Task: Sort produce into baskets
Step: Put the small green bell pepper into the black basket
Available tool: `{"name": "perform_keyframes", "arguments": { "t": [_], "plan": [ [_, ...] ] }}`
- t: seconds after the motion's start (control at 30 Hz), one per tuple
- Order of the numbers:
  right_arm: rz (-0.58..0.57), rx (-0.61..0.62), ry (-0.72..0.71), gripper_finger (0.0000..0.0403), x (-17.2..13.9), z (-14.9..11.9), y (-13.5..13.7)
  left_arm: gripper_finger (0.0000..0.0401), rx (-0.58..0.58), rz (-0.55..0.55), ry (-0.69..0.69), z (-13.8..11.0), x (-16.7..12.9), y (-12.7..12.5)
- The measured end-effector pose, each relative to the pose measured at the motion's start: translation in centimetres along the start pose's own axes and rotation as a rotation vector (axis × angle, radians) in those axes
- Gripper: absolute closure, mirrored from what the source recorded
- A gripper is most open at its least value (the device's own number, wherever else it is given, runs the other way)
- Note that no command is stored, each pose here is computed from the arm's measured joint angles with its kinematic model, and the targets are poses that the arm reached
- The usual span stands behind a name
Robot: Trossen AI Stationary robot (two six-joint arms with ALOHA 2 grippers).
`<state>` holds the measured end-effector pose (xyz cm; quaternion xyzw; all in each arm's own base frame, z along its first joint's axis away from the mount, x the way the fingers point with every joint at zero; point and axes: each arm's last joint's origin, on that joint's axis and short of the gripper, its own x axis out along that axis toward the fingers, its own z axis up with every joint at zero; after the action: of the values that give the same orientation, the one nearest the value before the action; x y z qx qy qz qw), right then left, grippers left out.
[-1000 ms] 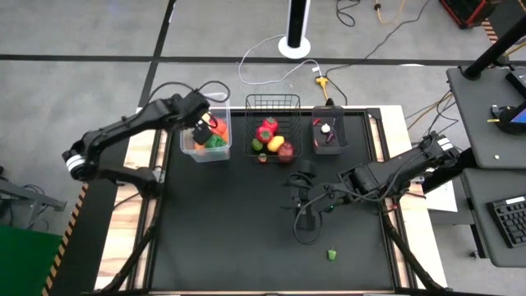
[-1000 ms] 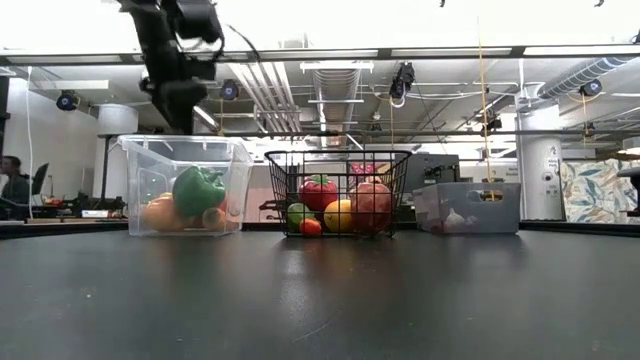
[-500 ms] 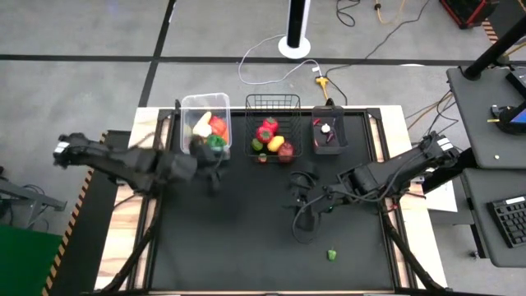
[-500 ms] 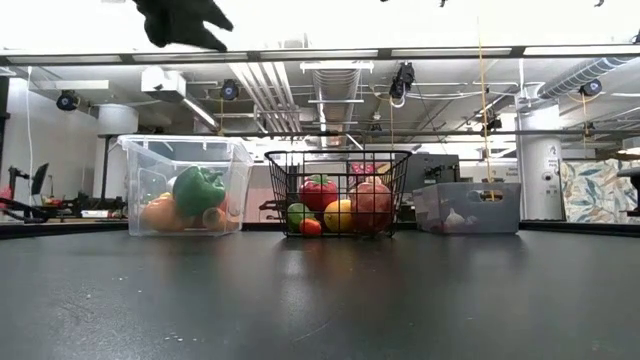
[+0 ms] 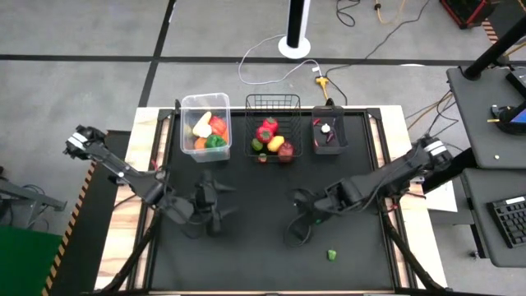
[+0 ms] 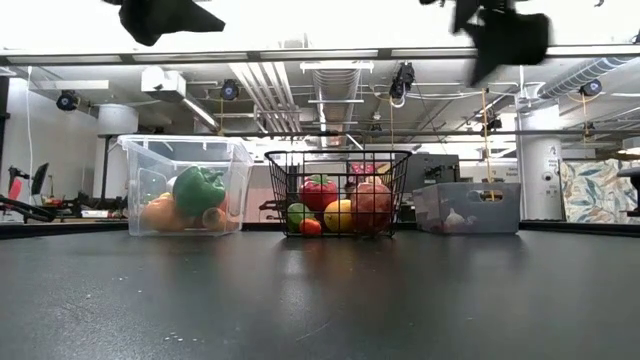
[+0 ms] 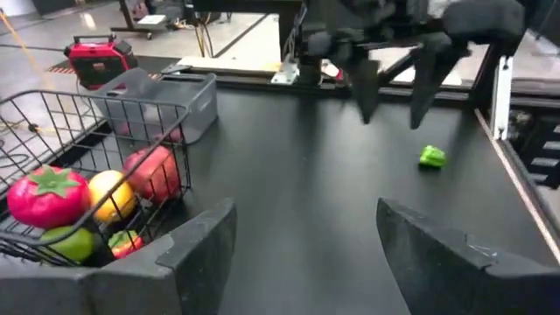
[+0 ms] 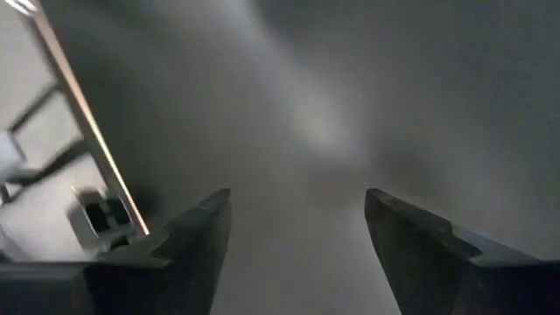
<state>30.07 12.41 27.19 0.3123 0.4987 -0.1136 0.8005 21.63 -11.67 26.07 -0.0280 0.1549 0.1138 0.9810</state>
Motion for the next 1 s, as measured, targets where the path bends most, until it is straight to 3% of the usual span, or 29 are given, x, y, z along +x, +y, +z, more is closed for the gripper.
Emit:
{"name": "perform_keyframes", "arguments": {
  "t": [0.17, 0.43, 0.77, 1.0],
  "plan": [
    [-0.118, 0.139, 0.204, 0.0159, 1.4, -2.8, 0.3, 0.0145, 0.016, 0.005, 0.016, -0.7, 0.8, -0.6],
    [-0.244, 0.256, 0.376, 0.0162, 1.6, -7.2, 1.0, 0.0146, 0.037, 0.009, 0.029, -0.4, 1.2, -1.1],
    [-0.317, 0.432, 0.360, 0.0132, 1.2, -11.6, 1.9, 0.0146, 0.050, 0.012, 0.039, -0.5, 1.3, -1.1],
    [-0.330, 0.495, 0.302, 0.0138, 1.6, -12.6, 1.8, 0.0146, 0.055, 0.016, 0.049, -0.8, 1.5, -1.3]
  ]
}}
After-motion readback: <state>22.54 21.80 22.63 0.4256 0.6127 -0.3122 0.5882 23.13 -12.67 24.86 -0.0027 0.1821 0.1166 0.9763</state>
